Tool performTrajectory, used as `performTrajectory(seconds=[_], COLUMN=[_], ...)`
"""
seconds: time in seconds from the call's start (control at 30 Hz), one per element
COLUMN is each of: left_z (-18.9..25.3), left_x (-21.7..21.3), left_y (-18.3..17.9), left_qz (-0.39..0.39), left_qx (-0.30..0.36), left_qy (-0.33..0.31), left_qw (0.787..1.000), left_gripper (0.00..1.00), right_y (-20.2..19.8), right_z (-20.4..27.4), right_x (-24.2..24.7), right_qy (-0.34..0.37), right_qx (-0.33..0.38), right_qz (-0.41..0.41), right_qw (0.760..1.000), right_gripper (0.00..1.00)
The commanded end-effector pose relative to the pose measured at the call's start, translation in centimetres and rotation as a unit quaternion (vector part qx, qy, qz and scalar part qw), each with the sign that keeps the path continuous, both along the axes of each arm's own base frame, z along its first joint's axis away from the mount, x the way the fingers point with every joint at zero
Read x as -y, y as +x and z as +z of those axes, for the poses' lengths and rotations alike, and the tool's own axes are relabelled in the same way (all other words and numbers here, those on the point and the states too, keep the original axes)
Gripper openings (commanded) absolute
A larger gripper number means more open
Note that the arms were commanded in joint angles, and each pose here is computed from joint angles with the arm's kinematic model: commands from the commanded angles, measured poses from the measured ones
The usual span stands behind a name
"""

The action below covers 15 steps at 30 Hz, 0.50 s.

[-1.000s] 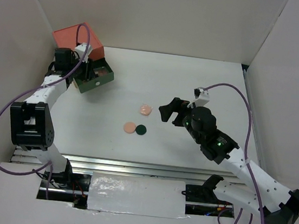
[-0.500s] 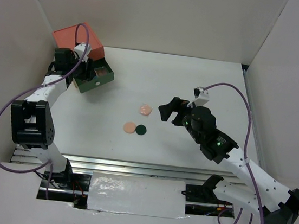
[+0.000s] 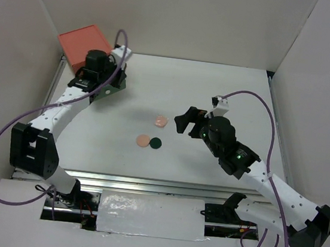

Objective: Organize the makeup

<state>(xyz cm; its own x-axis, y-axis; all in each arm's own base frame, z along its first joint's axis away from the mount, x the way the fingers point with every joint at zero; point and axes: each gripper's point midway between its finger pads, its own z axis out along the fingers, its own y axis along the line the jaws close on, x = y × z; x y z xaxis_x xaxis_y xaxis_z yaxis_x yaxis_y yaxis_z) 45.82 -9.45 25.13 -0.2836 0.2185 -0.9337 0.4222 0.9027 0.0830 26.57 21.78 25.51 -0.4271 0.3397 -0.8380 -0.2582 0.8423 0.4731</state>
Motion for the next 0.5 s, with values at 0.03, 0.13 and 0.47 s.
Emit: performTrajectory(seconds=[0.03, 0.13, 0.47], left_z=[-6.5, -9.3, -12.7], left_x=[1.1, 0.8, -6.5], left_y=[-0.3, -0.1, 3.1], left_qz=[0.001, 0.017, 0.224], left_qx=[-0.082, -0.107, -0.086], left_qy=[0.114, 0.148, 0.268], left_qw=[0.99, 0.983, 0.933], left_gripper=[0.04, 0.02, 0.0], right_y=[0.5, 0.6, 0.6], right_z=[1.1, 0.9, 0.9], right_x=[1.2, 1.7, 1.7], right_qy=[0.002, 0.006, 0.002], right_qx=[0.032, 0.04, 0.043], right_qz=[-0.028, -0.038, -0.038], right_qw=[0.999, 0.998, 0.998], right_gripper=[1.0, 1.0, 1.0])
